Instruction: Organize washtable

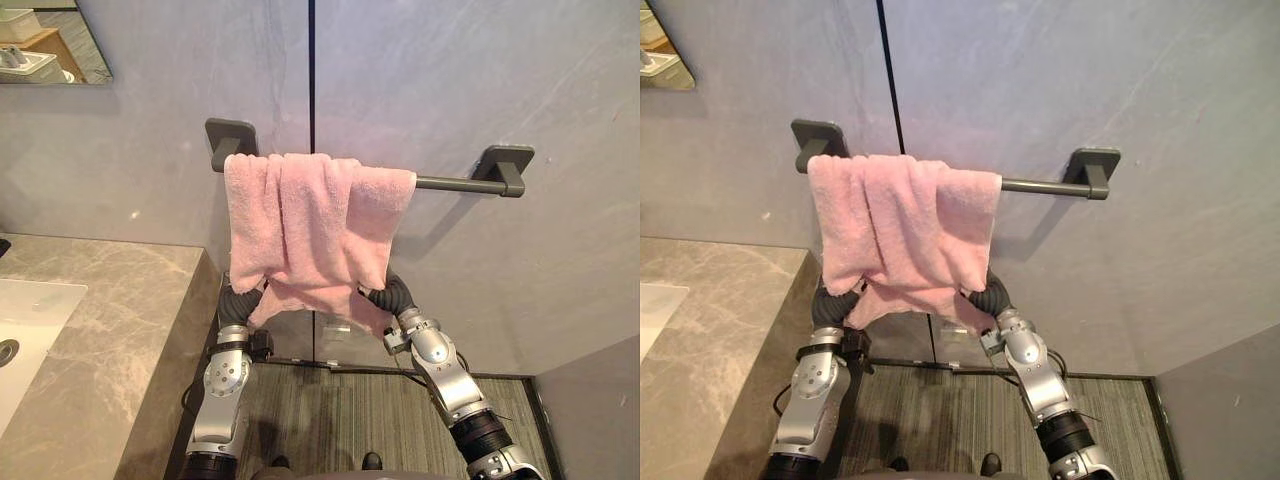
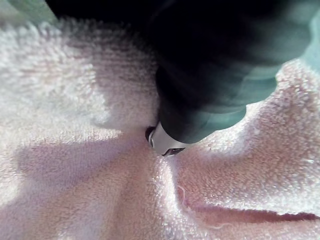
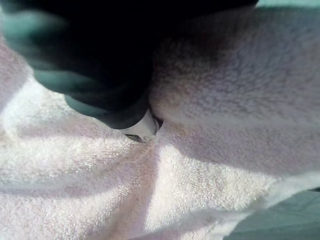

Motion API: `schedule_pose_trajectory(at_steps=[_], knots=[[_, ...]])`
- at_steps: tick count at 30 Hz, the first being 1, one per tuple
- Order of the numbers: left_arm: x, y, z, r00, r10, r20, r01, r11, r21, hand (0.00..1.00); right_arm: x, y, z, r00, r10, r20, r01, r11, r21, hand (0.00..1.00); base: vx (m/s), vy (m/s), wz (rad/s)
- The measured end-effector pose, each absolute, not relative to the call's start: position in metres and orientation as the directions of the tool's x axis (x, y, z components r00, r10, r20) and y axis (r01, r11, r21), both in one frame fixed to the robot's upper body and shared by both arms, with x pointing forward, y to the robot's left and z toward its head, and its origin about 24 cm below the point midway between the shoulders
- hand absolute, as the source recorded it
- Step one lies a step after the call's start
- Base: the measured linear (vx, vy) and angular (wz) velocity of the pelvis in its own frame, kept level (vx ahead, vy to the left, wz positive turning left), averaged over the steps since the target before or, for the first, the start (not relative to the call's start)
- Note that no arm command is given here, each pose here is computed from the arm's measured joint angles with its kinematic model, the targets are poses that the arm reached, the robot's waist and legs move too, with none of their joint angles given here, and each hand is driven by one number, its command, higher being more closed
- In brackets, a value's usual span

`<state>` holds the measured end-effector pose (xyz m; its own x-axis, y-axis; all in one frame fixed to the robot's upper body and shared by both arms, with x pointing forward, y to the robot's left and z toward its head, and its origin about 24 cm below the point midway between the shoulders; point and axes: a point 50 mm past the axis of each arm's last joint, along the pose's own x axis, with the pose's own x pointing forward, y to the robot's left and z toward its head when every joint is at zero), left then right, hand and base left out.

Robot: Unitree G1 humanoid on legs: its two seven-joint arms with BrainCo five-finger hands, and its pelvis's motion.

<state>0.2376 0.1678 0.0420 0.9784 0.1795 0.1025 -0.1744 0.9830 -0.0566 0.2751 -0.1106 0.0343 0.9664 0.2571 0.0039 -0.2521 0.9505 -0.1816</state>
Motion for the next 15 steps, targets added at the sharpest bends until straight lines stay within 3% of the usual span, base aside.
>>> schedule_pose_trajectory(at_steps=[15], knots=[[0.238,0.153,0.042,0.988,0.114,0.102,-0.105,0.991,-0.088,1.0,0.275,-0.137,0.042,0.994,0.102,0.049,-0.098,0.992,-0.079,1.0,0.0,0.001,-0.01]])
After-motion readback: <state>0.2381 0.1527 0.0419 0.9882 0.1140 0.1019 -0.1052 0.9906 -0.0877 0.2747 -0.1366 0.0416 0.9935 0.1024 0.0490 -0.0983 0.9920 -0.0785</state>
